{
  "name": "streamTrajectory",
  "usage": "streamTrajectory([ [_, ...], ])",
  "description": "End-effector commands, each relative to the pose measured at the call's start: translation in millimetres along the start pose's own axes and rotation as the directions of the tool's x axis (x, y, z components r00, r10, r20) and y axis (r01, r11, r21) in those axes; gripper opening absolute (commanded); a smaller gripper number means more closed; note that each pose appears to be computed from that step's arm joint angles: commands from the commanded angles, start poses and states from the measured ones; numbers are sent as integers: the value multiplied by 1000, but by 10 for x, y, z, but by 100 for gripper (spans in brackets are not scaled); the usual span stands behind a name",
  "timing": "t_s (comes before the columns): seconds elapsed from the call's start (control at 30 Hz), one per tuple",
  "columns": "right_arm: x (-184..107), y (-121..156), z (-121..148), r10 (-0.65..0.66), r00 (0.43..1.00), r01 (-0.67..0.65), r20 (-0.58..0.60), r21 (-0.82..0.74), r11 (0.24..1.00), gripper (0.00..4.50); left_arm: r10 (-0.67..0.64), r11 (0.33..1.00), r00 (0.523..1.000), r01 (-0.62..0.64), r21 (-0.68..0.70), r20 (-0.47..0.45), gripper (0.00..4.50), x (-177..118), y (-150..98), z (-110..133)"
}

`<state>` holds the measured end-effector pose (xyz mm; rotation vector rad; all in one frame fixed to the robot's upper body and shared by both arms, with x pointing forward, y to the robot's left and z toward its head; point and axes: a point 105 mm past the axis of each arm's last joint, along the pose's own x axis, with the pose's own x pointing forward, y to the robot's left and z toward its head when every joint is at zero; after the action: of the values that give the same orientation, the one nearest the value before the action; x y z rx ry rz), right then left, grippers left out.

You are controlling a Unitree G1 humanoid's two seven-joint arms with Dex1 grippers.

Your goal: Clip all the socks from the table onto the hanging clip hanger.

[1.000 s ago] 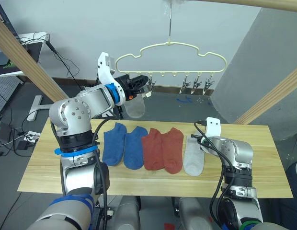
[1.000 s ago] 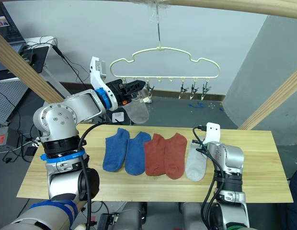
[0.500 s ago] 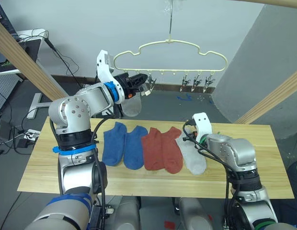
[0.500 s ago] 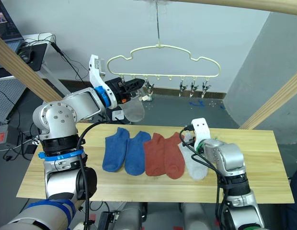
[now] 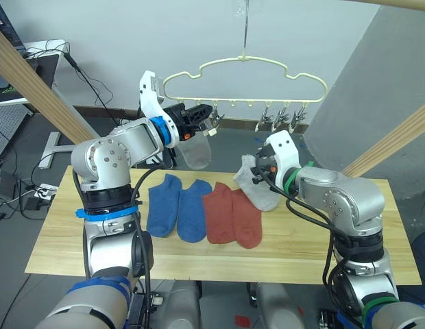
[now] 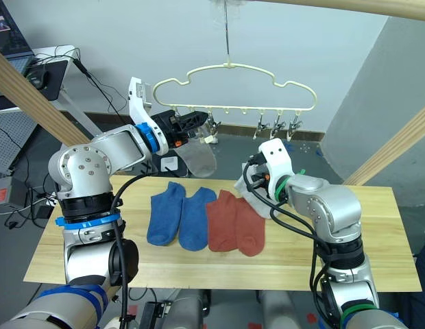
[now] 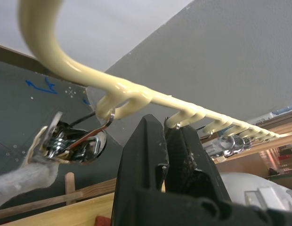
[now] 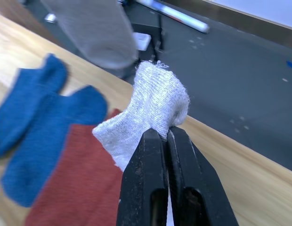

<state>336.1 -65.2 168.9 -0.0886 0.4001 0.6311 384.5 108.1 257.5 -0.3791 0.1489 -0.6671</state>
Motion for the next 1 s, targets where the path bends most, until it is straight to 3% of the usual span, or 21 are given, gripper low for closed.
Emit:
streamTrajectory([
  [0.03, -74, 208, 266, 80, 992, -76, 102, -36, 996, 2, -35, 999, 999, 34, 23, 40, 0, -18, -87, 143],
  [0.43, -1, 508, 539, 167, 969, -167, 183, -16, 986, 2, -35, 999, 999, 35, 2, 35, 0, -17, -72, 151],
  [1.0, 217, 648, 575, 200, 964, -202, 177, -6, 979, 2, -33, 999, 999, 33, 0, 30, 0, -16, -76, 148],
])
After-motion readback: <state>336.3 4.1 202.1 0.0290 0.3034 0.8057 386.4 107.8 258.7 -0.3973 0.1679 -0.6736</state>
